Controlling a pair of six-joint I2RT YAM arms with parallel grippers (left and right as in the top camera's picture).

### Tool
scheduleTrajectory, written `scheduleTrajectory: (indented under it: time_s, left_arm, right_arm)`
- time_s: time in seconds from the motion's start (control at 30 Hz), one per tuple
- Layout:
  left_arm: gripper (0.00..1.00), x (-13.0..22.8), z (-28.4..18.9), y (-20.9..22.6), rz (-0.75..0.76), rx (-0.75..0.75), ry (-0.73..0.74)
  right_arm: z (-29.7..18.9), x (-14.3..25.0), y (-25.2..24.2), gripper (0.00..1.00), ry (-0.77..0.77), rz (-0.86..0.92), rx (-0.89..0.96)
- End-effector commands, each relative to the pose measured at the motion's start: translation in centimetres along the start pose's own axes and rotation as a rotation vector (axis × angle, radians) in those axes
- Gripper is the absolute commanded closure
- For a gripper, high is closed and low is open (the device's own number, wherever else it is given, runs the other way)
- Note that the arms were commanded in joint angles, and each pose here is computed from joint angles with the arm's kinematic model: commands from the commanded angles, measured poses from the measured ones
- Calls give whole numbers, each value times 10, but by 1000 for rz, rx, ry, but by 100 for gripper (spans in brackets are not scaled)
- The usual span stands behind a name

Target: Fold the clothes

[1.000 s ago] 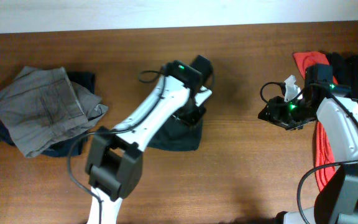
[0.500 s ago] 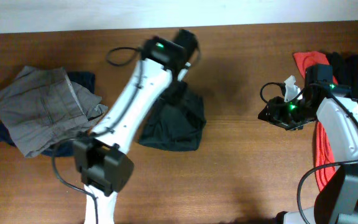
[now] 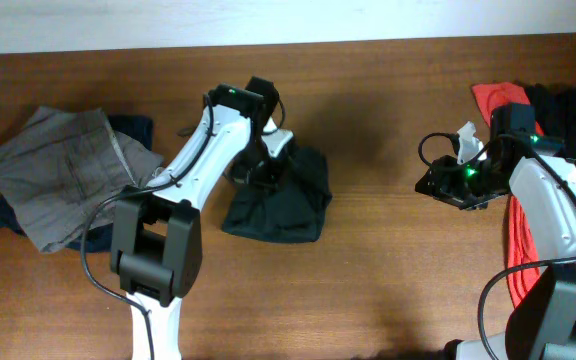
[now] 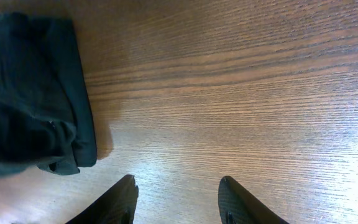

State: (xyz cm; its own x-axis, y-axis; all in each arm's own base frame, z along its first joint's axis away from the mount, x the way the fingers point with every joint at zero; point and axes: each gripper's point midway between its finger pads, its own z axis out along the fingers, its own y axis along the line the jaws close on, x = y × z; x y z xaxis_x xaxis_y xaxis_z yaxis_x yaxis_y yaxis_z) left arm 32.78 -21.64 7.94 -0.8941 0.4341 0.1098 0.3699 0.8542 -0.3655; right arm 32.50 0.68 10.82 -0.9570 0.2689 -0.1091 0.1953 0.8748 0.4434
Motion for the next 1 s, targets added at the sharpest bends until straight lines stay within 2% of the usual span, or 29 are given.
scheduleTrajectory:
  time_s: [0.0, 0.1, 0.23, 0.33, 0.43, 0.47, 0.6, 0.73, 0.83, 0.97]
  left_arm:
    - [99, 17, -2, -65, 116, 216, 41]
    - [99, 31, 4, -80, 183, 162, 85]
    - [99, 35, 6, -60, 162, 6, 106]
    - [100, 22, -14, -41, 112, -28, 39]
    - [100, 6, -45, -19, 67, -35, -62]
    - [100, -3, -65, 2, 23, -42, -133]
    - [99, -15, -89, 56, -89, -67, -231]
    - [100, -13, -96, 93, -183, -64, -263]
    - [100, -10, -104, 112, -232, -59, -282]
    - [100, -7, -109, 123, -266, -32, -299]
  right_arm:
    - [-8, -3, 5, 53, -25, -21, -14]
    - [-8, -3, 5, 53, -25, -21, -14]
    - [-8, -2, 5, 52, -21, -19, -14]
    - [-8, 0, 11, 52, -13, -44, -45]
    - [-10, 5, 49, 53, -13, -211, -244]
    - [-12, 9, 78, 53, -12, -281, -367]
    - [1, 18, 118, 55, 19, -343, -406]
    - [25, 26, 161, 58, 4, -474, -363]
    - [56, 27, 191, 66, -57, -536, -239]
    - [98, 31, 220, 79, -101, -597, -187]
